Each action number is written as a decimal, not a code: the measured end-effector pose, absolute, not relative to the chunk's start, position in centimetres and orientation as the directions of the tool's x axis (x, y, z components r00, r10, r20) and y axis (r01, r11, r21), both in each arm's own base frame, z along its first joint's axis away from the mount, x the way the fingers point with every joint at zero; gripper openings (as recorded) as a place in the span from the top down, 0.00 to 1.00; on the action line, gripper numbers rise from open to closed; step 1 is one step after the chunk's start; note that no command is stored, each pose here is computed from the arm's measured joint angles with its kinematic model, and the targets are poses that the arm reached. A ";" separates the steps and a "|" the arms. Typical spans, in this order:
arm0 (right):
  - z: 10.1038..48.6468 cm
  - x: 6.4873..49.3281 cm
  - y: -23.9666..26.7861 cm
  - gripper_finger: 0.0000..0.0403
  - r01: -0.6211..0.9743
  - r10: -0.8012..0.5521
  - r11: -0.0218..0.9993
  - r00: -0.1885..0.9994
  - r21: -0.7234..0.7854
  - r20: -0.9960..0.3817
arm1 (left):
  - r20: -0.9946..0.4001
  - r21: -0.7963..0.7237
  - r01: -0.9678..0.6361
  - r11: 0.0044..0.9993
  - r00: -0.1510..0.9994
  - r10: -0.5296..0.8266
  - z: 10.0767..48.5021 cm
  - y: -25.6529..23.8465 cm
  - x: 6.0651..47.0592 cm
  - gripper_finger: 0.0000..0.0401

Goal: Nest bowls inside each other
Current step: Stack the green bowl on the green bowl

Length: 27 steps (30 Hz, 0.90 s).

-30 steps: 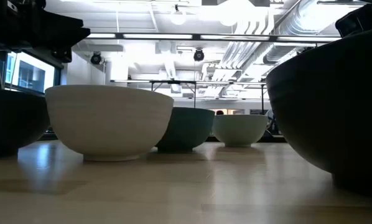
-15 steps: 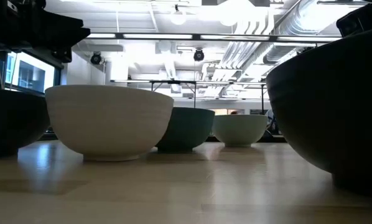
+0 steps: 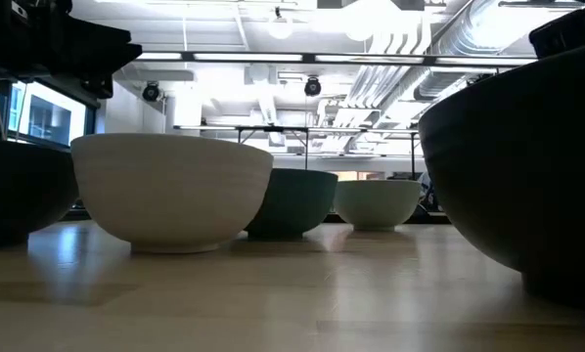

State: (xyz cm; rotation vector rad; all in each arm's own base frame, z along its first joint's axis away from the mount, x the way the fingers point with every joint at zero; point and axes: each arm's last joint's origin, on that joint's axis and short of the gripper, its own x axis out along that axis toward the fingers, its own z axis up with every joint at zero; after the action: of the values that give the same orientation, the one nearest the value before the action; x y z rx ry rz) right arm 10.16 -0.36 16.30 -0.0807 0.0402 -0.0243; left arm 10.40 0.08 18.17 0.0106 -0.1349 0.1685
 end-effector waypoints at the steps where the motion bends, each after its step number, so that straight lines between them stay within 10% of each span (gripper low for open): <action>1: 16.3 10.2 -0.3 0.69 0.004 -0.003 1.000 0.999 0.031 -0.039 | 0.135 -0.001 -0.168 0.986 0.977 0.166 18.2 0.1 10.4 0.67; 10: 16.3 10.2 -0.2 0.69 0.008 0.023 0.760 0.999 0.650 -0.039 | 0.135 -0.001 -0.168 0.986 0.977 0.166 18.2 0.1 10.4 0.67; 27: 16.2 10.2 -0.3 0.69 0.038 -0.013 0.808 0.999 0.587 -0.046 | 0.135 -0.001 -0.168 0.986 0.977 0.167 18.2 0.1 10.4 0.67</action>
State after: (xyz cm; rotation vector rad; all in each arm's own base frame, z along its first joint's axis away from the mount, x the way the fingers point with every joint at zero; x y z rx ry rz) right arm 10.16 -0.32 16.23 0.6287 0.0407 -0.0271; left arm 10.40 0.08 18.19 0.0103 -0.1354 0.1688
